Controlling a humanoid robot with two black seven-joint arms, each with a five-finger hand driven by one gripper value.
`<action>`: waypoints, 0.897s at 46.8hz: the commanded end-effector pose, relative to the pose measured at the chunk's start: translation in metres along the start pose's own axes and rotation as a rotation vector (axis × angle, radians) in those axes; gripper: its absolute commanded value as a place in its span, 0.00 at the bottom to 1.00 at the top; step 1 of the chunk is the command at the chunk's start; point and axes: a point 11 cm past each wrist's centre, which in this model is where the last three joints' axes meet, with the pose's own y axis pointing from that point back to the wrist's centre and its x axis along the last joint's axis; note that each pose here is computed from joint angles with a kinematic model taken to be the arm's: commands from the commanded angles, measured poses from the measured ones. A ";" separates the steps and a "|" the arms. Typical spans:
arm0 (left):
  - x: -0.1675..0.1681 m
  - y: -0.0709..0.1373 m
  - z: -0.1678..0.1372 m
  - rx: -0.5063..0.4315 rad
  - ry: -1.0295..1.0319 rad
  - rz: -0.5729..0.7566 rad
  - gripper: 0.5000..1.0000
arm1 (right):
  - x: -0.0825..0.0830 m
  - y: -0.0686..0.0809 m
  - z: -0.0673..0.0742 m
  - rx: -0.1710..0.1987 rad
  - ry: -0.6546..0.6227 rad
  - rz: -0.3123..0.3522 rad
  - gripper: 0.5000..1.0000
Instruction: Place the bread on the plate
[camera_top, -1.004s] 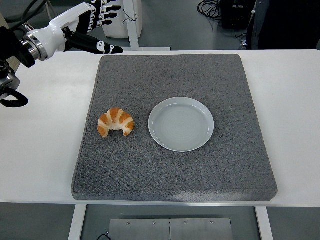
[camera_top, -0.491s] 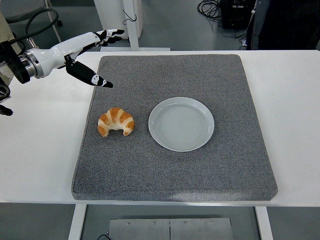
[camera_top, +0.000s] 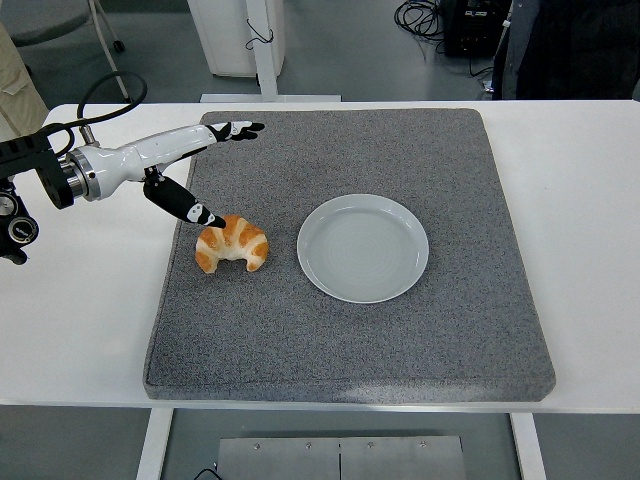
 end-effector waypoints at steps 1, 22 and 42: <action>-0.004 0.000 -0.003 -0.001 -0.042 0.001 1.00 | 0.000 0.000 0.000 0.000 0.000 0.000 1.00; -0.046 0.000 -0.029 -0.033 -0.078 -0.026 0.99 | 0.000 0.000 0.000 0.000 0.000 0.000 1.00; -0.059 -0.004 -0.057 0.063 -0.043 -0.008 0.99 | 0.000 0.000 0.000 0.000 0.000 0.000 1.00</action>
